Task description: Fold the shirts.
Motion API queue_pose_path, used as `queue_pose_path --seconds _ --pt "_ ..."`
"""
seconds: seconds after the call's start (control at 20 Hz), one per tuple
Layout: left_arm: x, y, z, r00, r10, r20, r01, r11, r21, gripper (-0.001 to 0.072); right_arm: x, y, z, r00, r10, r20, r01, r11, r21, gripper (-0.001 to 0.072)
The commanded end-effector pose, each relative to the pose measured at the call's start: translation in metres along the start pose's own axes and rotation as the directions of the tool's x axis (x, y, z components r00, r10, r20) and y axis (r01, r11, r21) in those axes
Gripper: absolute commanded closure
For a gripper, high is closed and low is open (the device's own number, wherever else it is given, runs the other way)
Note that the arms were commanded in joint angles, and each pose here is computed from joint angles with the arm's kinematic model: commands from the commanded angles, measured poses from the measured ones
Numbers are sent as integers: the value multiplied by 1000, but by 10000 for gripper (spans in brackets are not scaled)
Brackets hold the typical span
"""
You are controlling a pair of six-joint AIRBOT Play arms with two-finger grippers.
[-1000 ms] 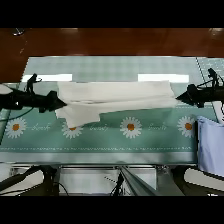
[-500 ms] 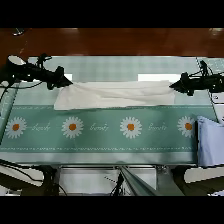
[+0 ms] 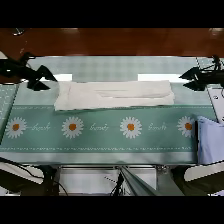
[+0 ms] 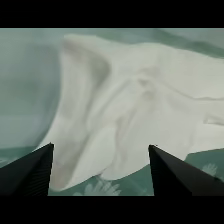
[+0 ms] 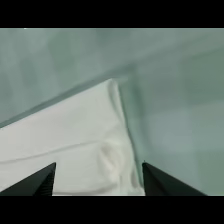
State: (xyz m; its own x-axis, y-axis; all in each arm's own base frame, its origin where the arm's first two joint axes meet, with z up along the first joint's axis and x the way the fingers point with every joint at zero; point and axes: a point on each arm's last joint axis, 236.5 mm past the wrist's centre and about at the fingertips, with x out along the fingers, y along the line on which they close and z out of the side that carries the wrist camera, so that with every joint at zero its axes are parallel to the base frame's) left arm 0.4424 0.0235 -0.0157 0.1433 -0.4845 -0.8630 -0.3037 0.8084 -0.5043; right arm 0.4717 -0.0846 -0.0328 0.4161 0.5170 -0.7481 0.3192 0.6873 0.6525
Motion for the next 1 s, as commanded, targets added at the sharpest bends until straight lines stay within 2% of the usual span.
queue_pose_path --seconds 0.0,0.15,0.25,0.55,0.6,0.65,0.7,0.75,0.8,0.95 --pt "-49 39 4 976 139 167 -131 990 -57 2 -7 -36 -12 995 -56 -78 60 997 57 91" --pt "-68 -8 13 891 54 451 -57 998 -7 2 23 -26 -33 983 -1 -183 7 999 35 91" --pt "-67 -45 -3 845 -10 535 -25 998 58 2 46 -17 -46 970 24 -243 -19 1000 22 91" --pt "-12 -126 -64 909 -103 404 -11 963 270 2 91 18 -78 936 43 -350 -66 996 -53 92" --pt "-4 -134 -69 916 -110 387 -8 957 291 3 94 23 -81 934 43 -354 -69 996 -62 129" --pt "3 -140 -74 921 -114 372 -7 951 308 5 93 26 -82 933 45 -358 -74 995 -66 347" --pt "7 -145 -77 925 -118 362 -5 947 321 37 89 30 -83 930 52 -364 -84 994 -73 618" --pt "9 -148 -80 927 -121 355 -3 944 330 336 79 33 -82 931 54 -360 -95 991 -97 684" --pt "11 -152 -84 929 -126 348 0 940 340 686 63 37 -78 938 50 -344 -98 987 -125 684" --pt "27 -181 -106 941 -172 292 38 910 413 684 10 47 -82 949 -15 -315 -61 971 -231 684"
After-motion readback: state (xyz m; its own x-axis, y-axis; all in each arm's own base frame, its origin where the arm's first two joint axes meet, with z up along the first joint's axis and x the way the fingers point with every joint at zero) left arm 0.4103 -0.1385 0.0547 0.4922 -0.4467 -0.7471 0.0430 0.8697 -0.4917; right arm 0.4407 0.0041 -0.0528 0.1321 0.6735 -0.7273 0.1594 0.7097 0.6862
